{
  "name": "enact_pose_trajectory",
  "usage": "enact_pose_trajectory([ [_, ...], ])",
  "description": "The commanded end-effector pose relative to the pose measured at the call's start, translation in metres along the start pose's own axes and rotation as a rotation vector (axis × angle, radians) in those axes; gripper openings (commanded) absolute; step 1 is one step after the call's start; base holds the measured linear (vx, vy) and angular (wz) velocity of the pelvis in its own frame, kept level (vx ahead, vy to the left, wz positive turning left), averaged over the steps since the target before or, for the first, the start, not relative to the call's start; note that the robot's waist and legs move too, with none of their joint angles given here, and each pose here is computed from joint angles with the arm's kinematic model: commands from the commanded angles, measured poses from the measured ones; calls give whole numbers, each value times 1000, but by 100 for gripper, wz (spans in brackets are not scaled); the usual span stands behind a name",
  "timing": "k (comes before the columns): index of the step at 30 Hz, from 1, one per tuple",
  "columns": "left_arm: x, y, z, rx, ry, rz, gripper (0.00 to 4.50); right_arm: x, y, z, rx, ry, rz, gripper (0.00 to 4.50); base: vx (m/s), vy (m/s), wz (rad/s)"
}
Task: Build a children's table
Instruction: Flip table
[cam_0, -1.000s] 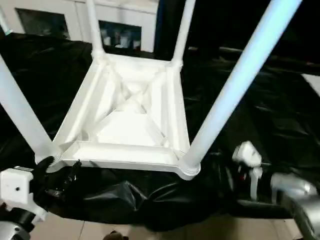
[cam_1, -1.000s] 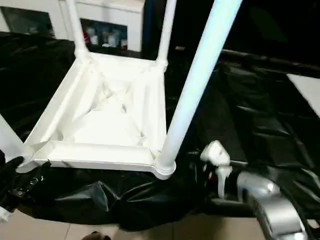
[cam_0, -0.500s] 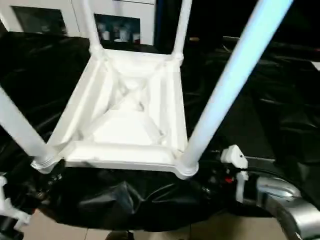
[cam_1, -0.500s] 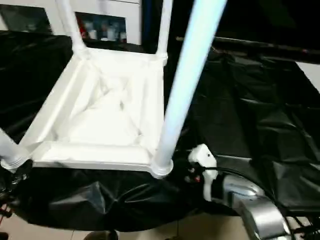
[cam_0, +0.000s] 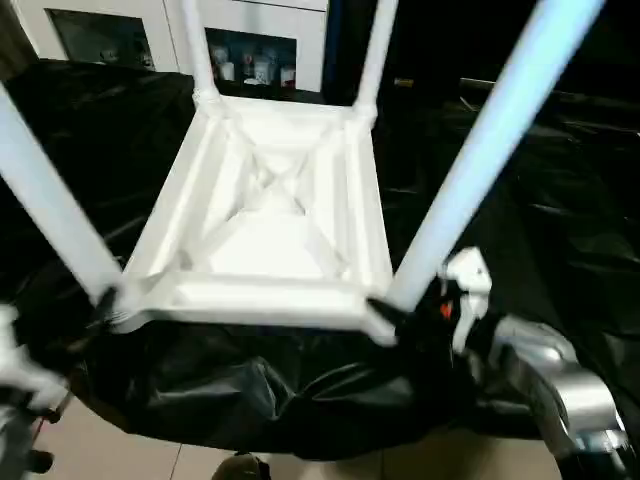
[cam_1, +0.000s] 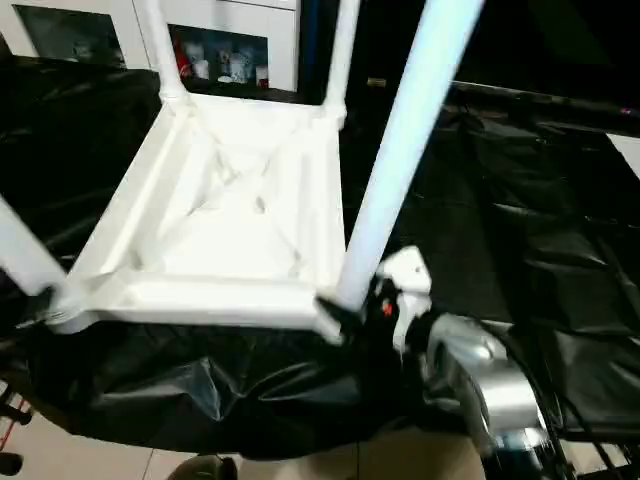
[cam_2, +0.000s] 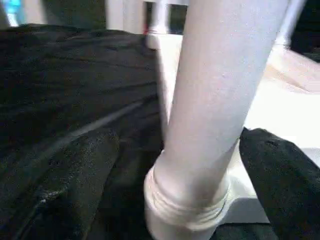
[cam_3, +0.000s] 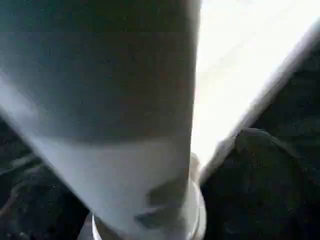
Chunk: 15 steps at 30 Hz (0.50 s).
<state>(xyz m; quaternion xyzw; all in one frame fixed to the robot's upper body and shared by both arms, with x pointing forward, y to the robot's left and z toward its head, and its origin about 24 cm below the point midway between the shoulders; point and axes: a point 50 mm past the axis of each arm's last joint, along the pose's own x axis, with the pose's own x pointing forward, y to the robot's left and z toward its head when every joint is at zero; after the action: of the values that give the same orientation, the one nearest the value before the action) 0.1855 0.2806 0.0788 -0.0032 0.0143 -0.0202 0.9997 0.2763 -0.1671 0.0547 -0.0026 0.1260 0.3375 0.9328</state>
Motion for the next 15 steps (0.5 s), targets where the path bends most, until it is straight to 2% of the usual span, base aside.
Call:
enact_pose_trajectory([
  [1, 4, -7, -6, -31, 27, -48, 443, -5, -15, 3, -14, -11, -100, 450, 0, 0, 0],
  [3, 10, -14, -11, -33, 38, -72, 443, -4, -17, 5, -12, -18, -121, 450, 0, 0, 0],
  [7, 16, -11, -15, -18, 59, -37, 443, -4, -13, 6, -26, -19, -97, 450, 0, 0, 0],
  [8, 24, -10, -18, -2, 76, -7, 443, -8, -9, 4, -39, -7, -56, 450, 0, 0, 0],
  [14, 29, -16, -17, -38, 65, 0, 443, -21, -4, 0, -47, 8, 10, 450, 0, 0, 0],
  [15, 29, -16, -17, -48, 59, 8, 417, -25, -3, 0, -47, 8, 25, 450, 0, 0, 0],
])
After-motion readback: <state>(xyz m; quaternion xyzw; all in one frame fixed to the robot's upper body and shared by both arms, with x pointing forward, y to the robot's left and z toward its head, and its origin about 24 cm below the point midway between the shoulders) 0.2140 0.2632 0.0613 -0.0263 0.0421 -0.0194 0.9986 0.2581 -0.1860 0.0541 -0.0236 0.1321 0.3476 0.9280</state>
